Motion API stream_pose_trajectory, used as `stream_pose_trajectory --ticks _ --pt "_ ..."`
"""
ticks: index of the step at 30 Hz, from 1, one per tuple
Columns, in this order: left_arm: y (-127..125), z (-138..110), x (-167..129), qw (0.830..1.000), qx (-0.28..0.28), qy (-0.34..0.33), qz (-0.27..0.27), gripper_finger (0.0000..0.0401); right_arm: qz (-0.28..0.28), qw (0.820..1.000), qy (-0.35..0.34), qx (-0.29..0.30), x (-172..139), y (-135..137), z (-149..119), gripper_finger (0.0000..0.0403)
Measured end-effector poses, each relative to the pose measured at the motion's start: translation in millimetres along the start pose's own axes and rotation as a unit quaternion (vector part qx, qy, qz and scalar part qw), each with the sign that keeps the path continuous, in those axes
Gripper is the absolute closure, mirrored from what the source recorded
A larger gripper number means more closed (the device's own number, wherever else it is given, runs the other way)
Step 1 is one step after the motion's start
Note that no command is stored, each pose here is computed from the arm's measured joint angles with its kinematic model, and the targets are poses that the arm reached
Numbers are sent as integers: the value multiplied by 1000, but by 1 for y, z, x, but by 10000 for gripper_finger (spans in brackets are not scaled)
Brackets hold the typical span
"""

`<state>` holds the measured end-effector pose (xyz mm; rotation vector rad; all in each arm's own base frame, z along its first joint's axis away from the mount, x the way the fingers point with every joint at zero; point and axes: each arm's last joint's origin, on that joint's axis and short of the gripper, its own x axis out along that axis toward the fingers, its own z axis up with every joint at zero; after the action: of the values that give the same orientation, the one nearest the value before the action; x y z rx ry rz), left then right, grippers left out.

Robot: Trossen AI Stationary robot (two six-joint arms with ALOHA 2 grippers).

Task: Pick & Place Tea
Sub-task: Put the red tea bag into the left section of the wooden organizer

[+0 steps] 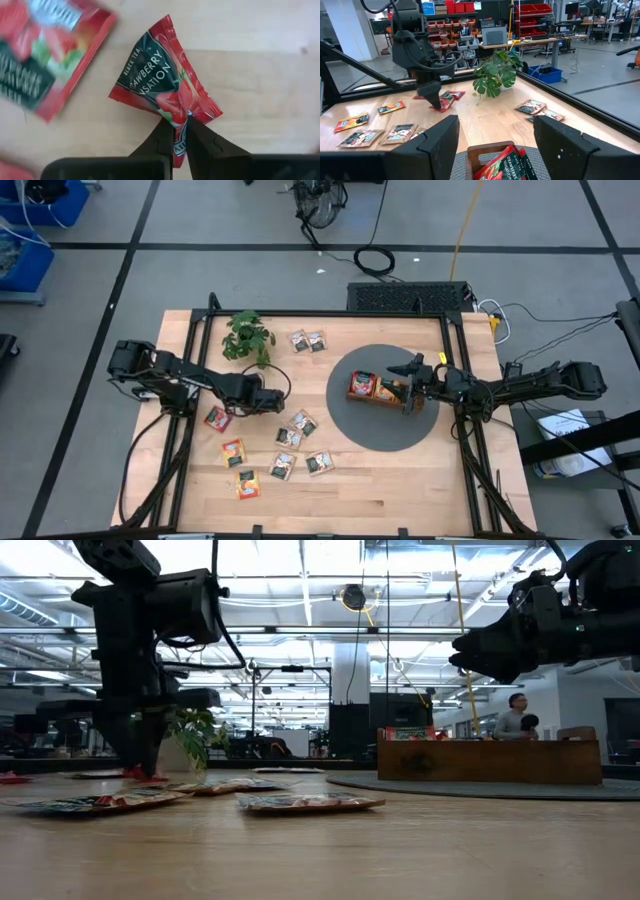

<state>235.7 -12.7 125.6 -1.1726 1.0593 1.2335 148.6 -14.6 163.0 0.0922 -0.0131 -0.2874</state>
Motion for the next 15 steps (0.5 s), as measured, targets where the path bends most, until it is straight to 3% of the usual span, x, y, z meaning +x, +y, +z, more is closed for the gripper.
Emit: stream_pose_trajectory --ticks 4,7,10,12,15 --pt "-5 -4 -6 992 124 -15 -24 370 0 1000 0 0 0 0 0 165" --pt "-13 -7 -16 982 182 -38 -44 373 0 1000 0 0 0 0 0 165" --pt "-27 -8 -35 961 245 -103 -75 374 0 1000 0 0 0 0 0 165" --pt "-36 -8 -45 935 309 -155 -79 374 0 1000 0 0 0 0 0 165" --pt "-53 -9 -65 882 395 -240 -93 374 1 1000 0 1 0 0 0 165"
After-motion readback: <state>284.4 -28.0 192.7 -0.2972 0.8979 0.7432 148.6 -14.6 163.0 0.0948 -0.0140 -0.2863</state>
